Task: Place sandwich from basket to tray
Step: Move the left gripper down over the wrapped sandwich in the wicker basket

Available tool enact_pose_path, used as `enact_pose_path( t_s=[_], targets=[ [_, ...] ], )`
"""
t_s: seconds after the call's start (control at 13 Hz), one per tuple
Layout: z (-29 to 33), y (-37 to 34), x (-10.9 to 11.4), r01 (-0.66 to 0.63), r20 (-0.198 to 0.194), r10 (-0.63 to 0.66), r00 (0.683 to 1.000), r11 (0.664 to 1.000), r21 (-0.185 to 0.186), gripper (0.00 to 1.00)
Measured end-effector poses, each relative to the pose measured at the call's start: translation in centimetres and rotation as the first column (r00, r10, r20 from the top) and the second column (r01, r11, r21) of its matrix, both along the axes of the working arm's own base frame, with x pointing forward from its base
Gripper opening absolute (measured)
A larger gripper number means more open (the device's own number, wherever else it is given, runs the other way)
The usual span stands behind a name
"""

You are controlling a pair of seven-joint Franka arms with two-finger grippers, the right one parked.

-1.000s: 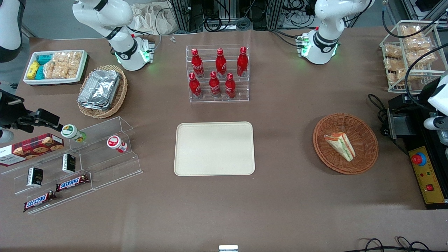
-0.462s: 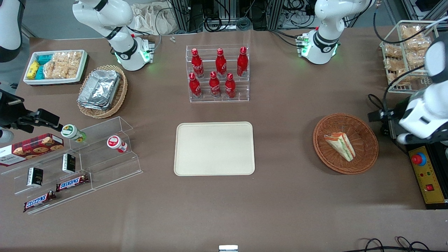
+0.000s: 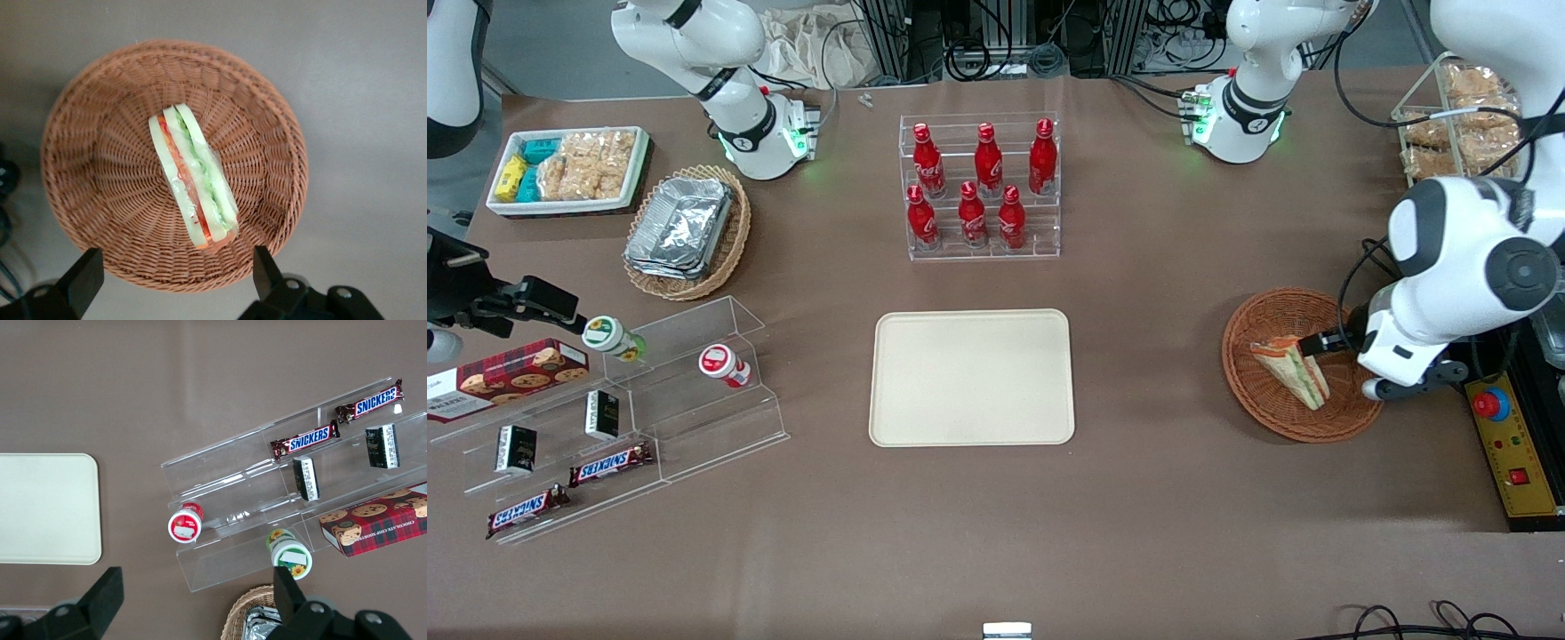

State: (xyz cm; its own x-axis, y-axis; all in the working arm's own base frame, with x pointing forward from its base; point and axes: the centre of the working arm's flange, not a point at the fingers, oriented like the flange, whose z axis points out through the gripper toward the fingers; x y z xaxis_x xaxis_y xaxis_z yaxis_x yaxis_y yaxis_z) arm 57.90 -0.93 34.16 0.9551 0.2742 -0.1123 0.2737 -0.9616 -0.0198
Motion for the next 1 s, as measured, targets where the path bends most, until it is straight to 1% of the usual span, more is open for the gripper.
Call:
enact_pose_path(
  t_s=[0.15, 0.54, 0.62, 0.69, 0.77, 0.92, 1.0],
  targets=[
    [-3.2, -0.1, -0.2, -0.045, 0.007, 0.045, 0.999, 0.999, -0.011, 1.0],
    [-9.1, 1.4, -1.0, -0.094, 0.047, 0.096, 0.994, 0.995, -0.032, 0.99],
    [-9.8, 1.5, -1.2, -0.097, 0.048, 0.098, 0.994, 0.995, -0.034, 0.95],
    [-10.2, 1.4, -1.2, -0.097, 0.046, 0.099, 0.994, 0.995, -0.036, 0.94],
    [-10.3, 1.4, -1.2, -0.101, 0.046, 0.102, 0.994, 0.994, -0.037, 0.89],
    [-9.9, 1.3, -1.2, -0.108, 0.05, 0.11, 0.993, 0.994, -0.035, 0.63],
    [-9.4, 1.2, -1.1, -0.11, 0.048, 0.111, 0.993, 0.993, -0.033, 0.53]
  ],
)
